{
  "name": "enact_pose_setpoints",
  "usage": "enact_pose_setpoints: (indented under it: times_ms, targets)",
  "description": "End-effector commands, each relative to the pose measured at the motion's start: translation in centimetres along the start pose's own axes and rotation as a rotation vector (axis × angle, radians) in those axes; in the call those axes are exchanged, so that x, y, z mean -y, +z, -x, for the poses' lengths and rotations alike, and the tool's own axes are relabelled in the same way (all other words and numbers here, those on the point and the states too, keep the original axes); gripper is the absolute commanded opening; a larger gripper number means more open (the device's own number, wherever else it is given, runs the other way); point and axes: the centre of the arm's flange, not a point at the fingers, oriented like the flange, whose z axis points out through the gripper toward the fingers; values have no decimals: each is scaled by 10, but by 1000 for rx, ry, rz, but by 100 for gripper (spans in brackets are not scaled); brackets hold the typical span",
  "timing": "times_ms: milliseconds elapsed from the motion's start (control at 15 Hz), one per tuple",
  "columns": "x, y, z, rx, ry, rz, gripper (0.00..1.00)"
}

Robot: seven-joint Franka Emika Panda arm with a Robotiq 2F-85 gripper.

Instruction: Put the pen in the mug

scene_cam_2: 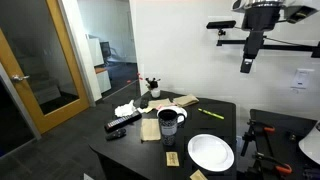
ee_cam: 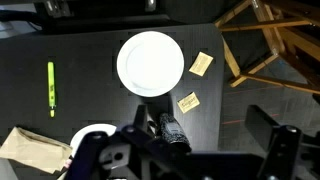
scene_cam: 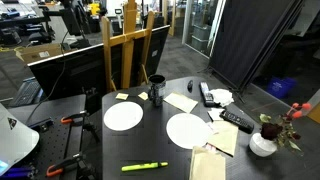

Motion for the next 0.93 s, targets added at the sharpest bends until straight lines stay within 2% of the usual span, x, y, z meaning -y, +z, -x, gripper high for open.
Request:
enact_pose_setpoints:
  times_ms: [0,533,867]
  targets:
    - [0,0,0,0,0,0,100]
    - [-6,0,-1,-12,-5,17,100]
    - [-43,-1,-12,-43,68,52,100]
